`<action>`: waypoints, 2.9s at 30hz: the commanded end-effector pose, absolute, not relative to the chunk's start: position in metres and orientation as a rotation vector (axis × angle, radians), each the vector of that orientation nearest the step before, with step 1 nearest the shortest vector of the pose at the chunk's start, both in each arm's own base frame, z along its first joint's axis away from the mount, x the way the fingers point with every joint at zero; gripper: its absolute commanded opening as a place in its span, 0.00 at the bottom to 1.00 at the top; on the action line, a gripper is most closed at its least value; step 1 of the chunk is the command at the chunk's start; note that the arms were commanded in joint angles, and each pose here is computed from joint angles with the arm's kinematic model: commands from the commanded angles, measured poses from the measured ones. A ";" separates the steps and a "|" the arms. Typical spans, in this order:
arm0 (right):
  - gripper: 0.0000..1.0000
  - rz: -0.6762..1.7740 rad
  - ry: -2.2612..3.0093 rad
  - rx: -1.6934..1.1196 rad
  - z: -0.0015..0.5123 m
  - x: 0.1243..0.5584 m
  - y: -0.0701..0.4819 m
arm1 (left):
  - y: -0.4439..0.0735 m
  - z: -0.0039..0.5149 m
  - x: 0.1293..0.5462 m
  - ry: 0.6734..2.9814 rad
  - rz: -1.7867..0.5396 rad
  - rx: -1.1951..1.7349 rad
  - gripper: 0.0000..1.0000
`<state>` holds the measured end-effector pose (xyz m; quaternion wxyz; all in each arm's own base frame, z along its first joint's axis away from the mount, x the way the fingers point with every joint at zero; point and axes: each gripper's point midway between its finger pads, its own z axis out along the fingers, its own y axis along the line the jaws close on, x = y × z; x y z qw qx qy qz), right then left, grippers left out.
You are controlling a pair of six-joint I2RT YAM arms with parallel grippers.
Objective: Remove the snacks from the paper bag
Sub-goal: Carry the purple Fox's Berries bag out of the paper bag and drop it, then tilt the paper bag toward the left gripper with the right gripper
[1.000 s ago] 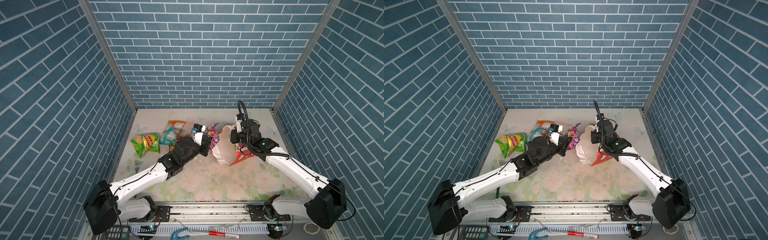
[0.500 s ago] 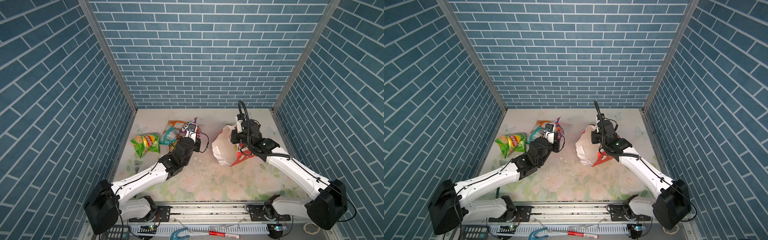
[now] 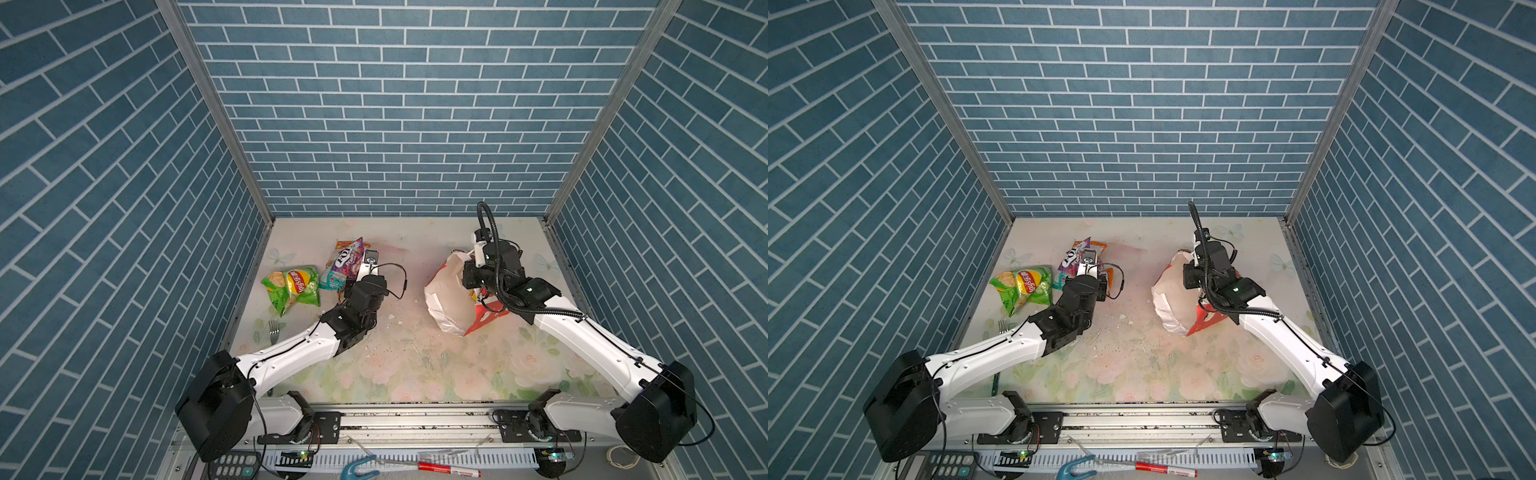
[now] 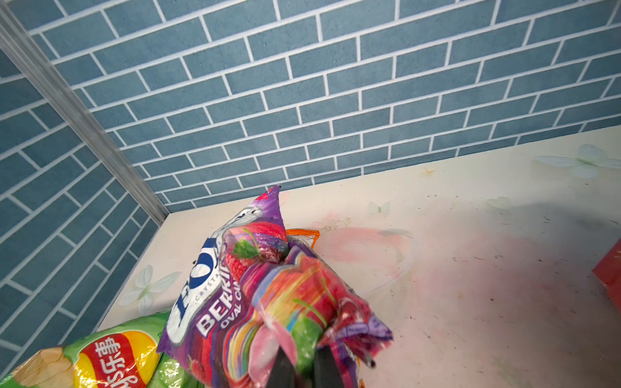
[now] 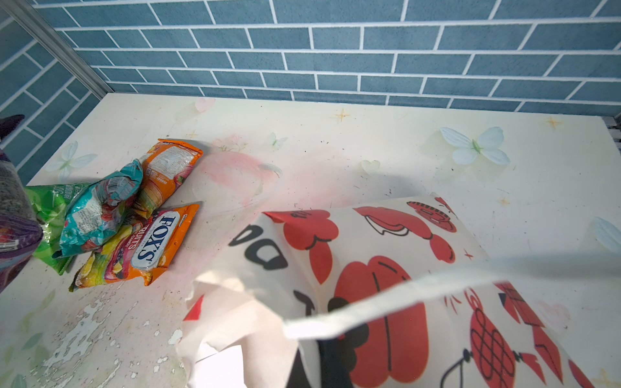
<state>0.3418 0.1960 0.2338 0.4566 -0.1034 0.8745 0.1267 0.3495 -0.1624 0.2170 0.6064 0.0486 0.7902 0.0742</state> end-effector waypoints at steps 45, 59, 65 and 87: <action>0.00 0.317 2.297 -0.908 0.246 0.279 0.213 | -0.186 0.219 0.352 1.834 -0.044 0.115 0.99; 0.00 0.236 2.232 -0.977 0.262 0.272 0.199 | -0.185 0.226 0.347 1.811 -0.083 0.100 1.00; 0.04 0.132 2.244 -0.973 0.268 0.273 0.184 | -0.189 0.225 0.348 1.820 -0.103 0.108 1.00; 0.06 0.130 2.213 -0.780 0.260 0.304 0.192 | -0.228 0.235 0.337 1.869 -0.338 0.241 1.00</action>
